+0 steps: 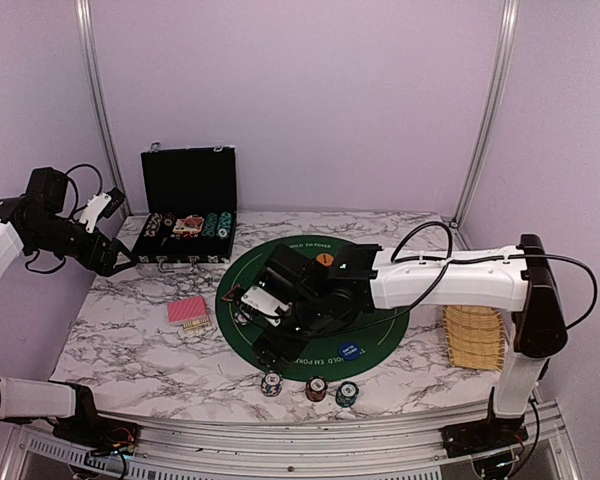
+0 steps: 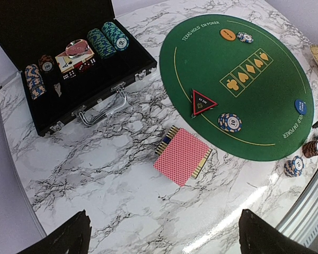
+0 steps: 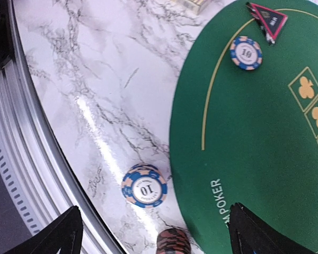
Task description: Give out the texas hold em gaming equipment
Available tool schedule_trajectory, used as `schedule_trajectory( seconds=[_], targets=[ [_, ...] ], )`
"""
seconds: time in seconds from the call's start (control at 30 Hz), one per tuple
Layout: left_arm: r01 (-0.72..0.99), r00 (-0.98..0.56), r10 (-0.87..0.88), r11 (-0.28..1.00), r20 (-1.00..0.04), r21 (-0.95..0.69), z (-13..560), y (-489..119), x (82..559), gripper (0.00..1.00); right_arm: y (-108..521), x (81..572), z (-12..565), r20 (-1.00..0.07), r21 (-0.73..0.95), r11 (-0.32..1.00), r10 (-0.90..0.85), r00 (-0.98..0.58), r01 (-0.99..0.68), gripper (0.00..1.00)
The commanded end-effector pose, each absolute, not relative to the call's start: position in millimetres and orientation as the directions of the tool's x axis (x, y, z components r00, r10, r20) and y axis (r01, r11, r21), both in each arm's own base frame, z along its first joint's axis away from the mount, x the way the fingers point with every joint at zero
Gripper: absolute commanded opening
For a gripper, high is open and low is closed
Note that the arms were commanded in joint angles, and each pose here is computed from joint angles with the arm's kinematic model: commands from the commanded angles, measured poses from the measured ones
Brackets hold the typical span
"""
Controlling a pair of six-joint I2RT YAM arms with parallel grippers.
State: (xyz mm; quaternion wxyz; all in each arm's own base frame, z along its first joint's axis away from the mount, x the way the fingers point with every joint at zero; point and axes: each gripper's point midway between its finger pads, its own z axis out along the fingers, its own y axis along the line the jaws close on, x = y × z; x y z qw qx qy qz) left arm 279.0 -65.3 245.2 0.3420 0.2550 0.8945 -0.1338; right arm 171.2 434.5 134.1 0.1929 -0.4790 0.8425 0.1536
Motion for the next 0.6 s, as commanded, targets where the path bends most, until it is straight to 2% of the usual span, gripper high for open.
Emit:
schedule_trajectory(
  seconds=[0.0,0.57],
  targets=[
    [0.558,-0.628,0.357,0.826,-0.691,-0.08,255.4,-70.0,272.7,0.99,445.2,143.6,105.6,-0.402,0.121,0.45,-0.793,-0.458,-0.885,0.94],
    [0.562,-0.63,0.362,0.823,-0.687,-0.082,253.5,-70.3,271.9,0.99,454.4,139.1,58.8,-0.33,0.114,0.423,-0.837,-0.436,-0.899,0.93]
  ],
)
